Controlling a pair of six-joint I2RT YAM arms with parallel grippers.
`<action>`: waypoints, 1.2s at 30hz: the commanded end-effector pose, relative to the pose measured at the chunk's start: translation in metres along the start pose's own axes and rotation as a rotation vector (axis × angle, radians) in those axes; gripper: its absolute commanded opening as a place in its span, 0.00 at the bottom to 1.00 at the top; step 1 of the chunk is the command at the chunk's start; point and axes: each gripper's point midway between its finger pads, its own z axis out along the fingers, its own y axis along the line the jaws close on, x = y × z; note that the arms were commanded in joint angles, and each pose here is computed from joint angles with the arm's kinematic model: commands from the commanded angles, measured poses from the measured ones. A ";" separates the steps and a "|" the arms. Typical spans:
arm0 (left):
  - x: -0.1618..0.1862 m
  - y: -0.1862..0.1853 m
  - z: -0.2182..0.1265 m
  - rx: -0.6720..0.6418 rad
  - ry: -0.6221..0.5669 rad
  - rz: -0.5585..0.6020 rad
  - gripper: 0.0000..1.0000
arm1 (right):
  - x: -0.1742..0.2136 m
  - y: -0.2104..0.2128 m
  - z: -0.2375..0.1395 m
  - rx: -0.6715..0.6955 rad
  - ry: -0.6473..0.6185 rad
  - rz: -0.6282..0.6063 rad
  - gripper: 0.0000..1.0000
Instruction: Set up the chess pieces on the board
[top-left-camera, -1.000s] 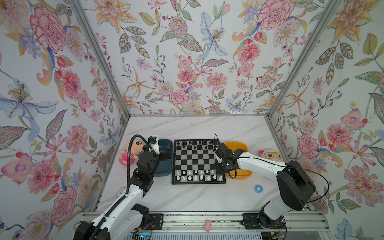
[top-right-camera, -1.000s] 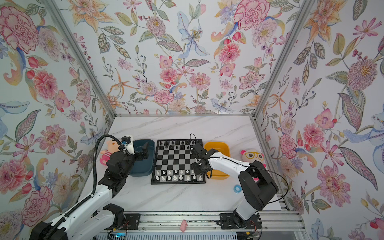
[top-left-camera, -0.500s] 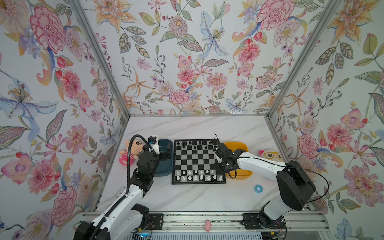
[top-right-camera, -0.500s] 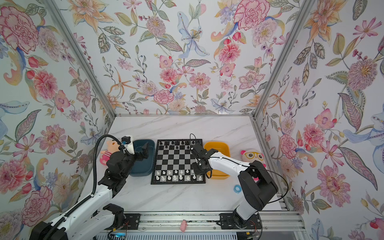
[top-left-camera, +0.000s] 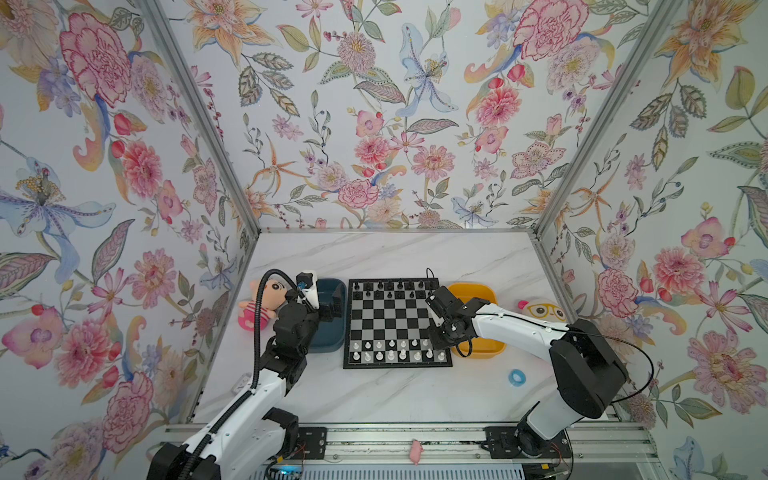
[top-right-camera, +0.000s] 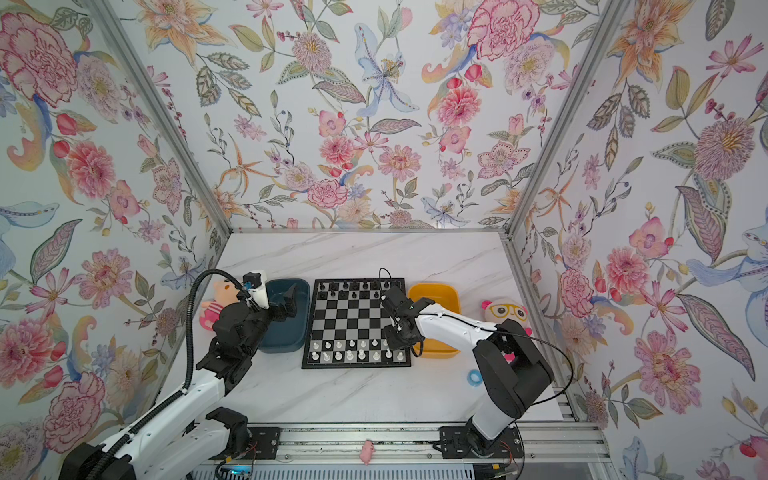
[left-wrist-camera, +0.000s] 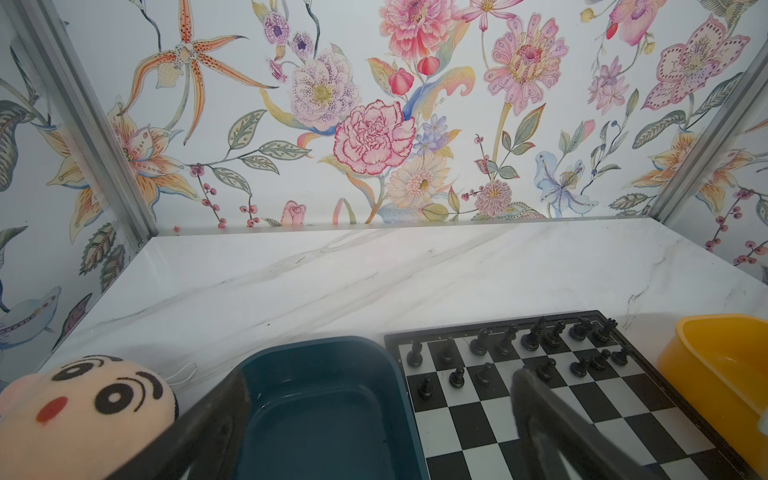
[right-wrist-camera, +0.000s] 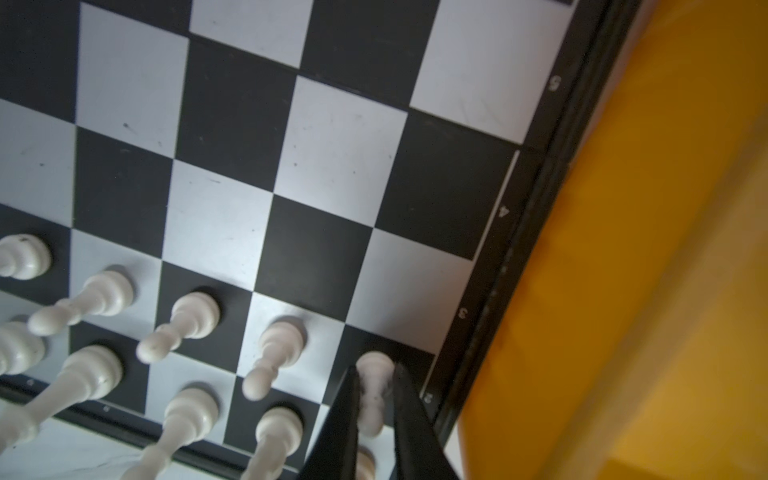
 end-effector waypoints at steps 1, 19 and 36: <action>0.001 0.004 -0.002 -0.015 0.001 0.011 0.99 | 0.009 -0.001 0.007 0.015 0.033 -0.005 0.18; -0.003 0.003 -0.003 -0.009 -0.008 0.010 0.99 | -0.015 0.000 -0.036 0.010 -0.088 -0.006 0.24; -0.012 0.006 -0.012 -0.023 -0.034 0.010 0.99 | -0.056 -0.033 -0.149 0.059 -0.531 0.054 0.37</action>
